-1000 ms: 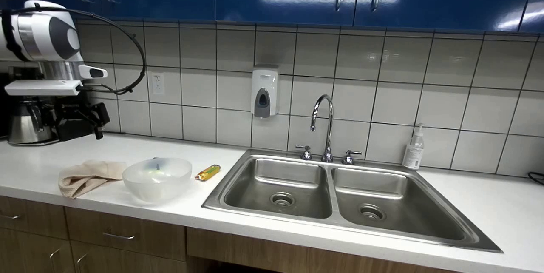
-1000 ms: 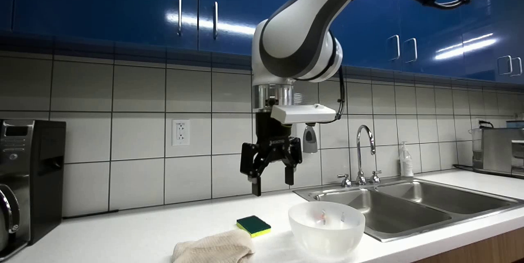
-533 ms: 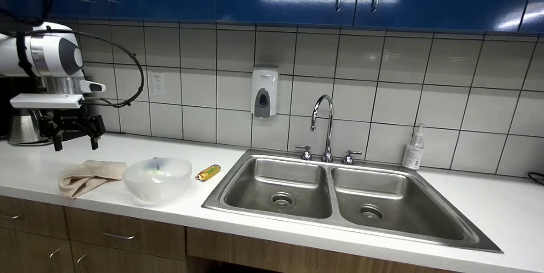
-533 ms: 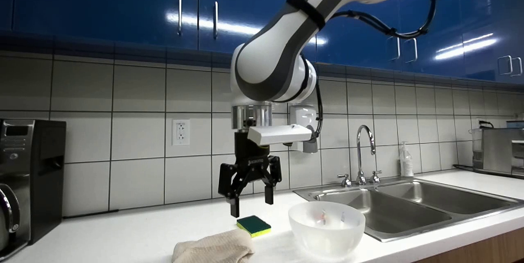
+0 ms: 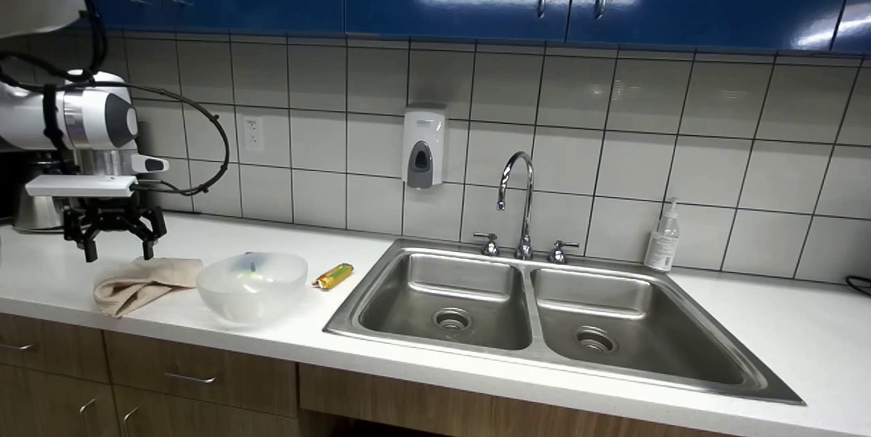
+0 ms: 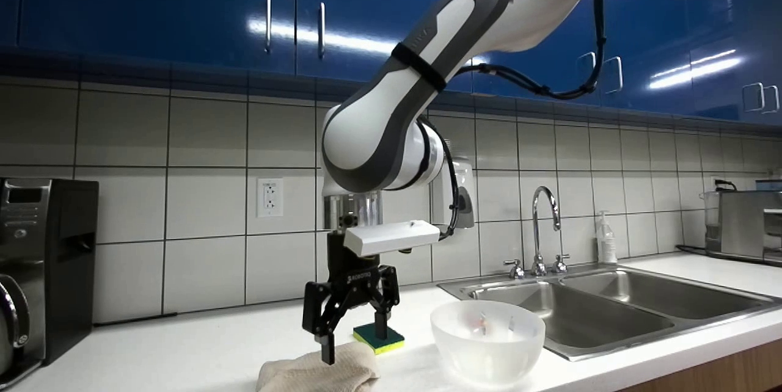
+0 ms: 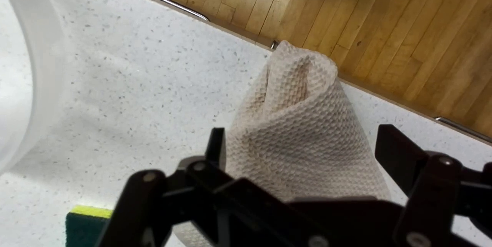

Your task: Put the towel in the bowl.

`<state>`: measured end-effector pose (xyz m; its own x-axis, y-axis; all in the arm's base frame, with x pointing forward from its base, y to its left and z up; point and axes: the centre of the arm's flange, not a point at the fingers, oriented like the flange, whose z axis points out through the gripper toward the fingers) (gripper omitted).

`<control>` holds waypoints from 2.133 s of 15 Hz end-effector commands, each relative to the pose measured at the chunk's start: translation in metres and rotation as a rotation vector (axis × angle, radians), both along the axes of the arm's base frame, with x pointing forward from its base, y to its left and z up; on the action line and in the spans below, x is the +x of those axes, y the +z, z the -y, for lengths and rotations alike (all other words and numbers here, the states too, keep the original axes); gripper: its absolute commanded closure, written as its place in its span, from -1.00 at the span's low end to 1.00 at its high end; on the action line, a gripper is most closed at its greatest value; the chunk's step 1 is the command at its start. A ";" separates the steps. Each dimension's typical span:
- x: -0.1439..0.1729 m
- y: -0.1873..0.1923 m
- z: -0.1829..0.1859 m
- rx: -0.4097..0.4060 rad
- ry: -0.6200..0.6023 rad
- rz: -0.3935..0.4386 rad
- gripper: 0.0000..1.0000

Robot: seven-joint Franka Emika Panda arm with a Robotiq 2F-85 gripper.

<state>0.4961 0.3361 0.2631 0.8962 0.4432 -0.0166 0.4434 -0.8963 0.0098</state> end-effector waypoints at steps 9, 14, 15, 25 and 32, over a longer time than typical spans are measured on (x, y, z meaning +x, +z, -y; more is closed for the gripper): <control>0.029 -0.038 -0.023 -0.041 0.012 -0.012 -1.00; 0.045 -0.058 -0.015 -0.054 -0.022 -0.018 -1.00; 0.048 -0.060 -0.014 -0.052 -0.027 -0.021 -1.00; 0.057 -0.086 -0.012 -0.043 -0.044 -0.051 -1.00; 0.056 -0.087 -0.013 -0.034 -0.040 -0.053 -0.12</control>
<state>0.5477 0.3441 0.1734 0.9089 0.4103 -0.0753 0.4130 -0.9104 0.0239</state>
